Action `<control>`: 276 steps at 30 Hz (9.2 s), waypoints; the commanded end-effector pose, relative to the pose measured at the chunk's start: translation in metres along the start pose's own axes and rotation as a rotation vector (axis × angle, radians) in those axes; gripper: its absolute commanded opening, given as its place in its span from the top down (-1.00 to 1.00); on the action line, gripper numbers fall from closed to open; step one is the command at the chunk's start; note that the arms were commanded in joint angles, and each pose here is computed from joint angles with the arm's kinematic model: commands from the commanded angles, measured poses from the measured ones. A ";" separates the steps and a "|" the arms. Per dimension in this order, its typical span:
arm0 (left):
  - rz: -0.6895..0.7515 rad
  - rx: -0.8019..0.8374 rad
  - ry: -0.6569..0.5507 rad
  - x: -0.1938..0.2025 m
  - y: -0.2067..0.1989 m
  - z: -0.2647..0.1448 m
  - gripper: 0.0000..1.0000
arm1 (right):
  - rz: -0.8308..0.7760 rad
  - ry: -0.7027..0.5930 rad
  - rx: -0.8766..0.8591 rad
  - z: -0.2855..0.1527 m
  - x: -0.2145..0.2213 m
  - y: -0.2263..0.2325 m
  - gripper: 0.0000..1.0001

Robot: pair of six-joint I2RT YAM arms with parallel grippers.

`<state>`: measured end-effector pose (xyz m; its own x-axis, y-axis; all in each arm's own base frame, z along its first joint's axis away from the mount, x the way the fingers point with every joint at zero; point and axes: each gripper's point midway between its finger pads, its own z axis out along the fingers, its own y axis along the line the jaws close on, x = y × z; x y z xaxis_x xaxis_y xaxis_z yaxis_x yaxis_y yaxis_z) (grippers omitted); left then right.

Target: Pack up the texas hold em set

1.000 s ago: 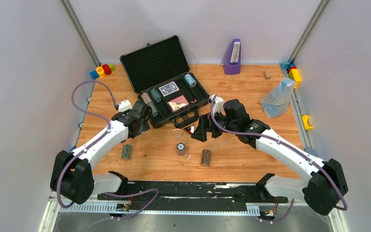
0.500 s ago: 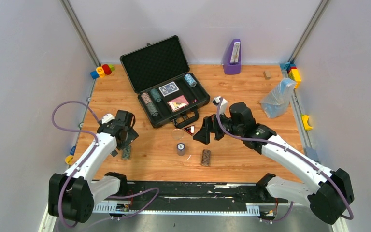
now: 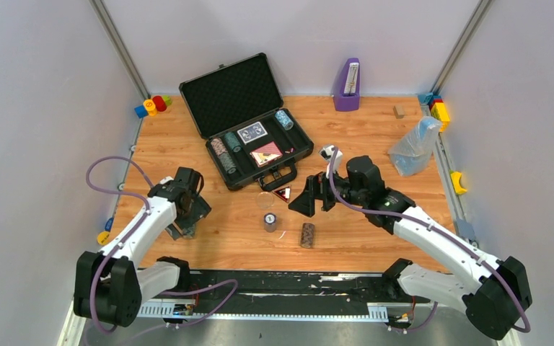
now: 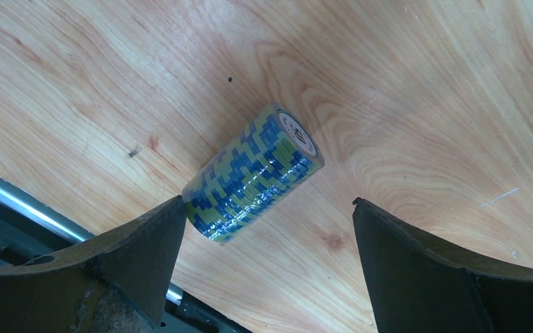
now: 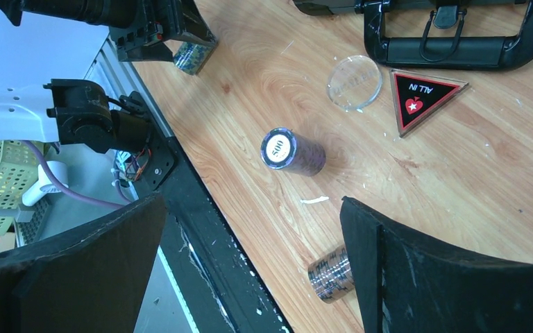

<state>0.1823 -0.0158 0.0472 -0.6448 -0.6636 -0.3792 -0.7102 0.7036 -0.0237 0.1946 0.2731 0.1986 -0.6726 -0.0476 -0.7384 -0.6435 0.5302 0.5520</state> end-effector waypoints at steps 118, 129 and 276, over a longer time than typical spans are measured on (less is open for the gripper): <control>0.258 0.759 -0.148 -0.106 -0.279 -0.069 -0.95 | -0.069 0.019 0.068 0.023 -0.008 -0.007 -0.93; 0.592 1.006 -0.185 -0.055 -0.240 -0.126 -0.86 | -0.275 0.017 0.008 0.071 0.067 0.000 -0.99; 0.419 1.102 -0.525 -0.027 -0.160 -0.094 -0.95 | -0.319 -0.035 0.617 0.130 -0.208 -0.230 -0.40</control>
<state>0.2787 -0.1393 0.1393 -0.4285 -0.3214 -0.8445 0.3100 0.8256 -0.4715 0.5224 0.2698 0.1037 -0.5300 -0.4305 -0.7306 -0.4799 0.8626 -0.1601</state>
